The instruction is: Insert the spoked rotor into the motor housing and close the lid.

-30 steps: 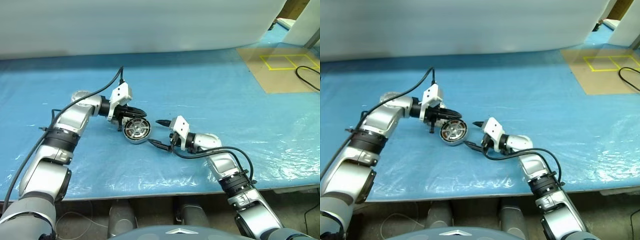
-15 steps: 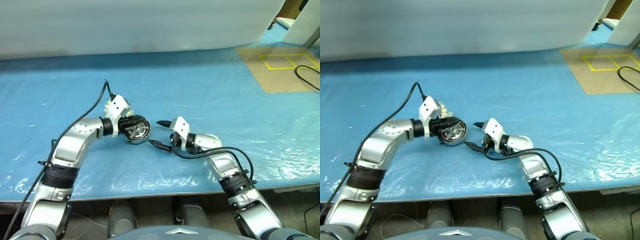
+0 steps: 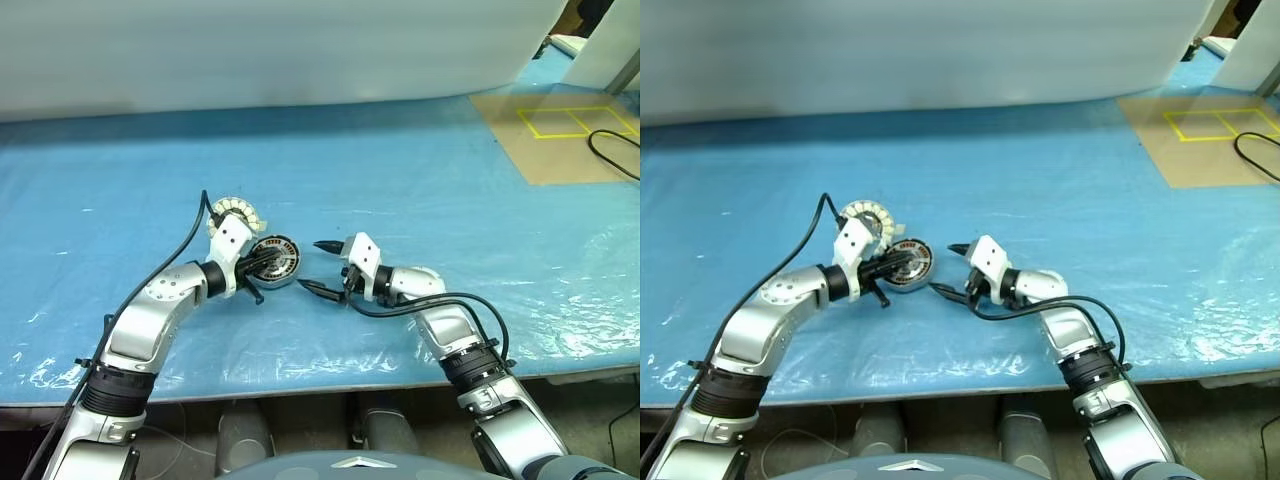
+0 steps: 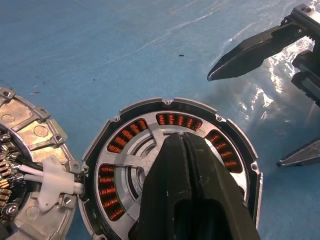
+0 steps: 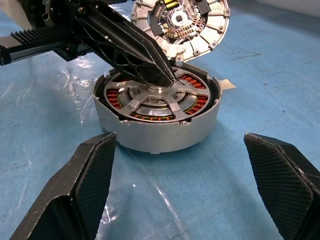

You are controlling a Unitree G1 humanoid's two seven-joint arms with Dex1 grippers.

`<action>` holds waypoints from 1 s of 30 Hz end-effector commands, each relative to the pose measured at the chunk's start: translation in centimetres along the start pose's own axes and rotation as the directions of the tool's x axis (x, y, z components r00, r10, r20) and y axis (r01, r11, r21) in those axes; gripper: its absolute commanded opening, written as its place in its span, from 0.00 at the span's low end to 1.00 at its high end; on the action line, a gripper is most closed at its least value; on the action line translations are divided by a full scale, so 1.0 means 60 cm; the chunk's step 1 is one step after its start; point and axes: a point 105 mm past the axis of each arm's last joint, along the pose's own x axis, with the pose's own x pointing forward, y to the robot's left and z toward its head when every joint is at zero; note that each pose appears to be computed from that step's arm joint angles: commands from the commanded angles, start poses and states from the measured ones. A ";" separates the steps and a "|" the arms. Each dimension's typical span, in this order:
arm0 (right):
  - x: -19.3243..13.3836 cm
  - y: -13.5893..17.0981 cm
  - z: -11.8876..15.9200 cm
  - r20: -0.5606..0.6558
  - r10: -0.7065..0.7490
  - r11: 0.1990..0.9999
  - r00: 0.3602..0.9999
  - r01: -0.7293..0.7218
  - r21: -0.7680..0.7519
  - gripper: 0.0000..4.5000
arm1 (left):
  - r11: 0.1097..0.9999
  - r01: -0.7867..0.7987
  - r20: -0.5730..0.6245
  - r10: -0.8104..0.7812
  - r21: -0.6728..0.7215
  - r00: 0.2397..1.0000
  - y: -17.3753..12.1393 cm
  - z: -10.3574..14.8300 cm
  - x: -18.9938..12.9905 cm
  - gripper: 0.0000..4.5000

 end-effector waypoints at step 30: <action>0.017 -0.004 0.076 0.151 0.108 0.994 0.983 -0.102 -0.044 0.96 | 0.968 -0.089 0.489 0.196 -0.234 0.850 0.112 0.138 -0.166 0.01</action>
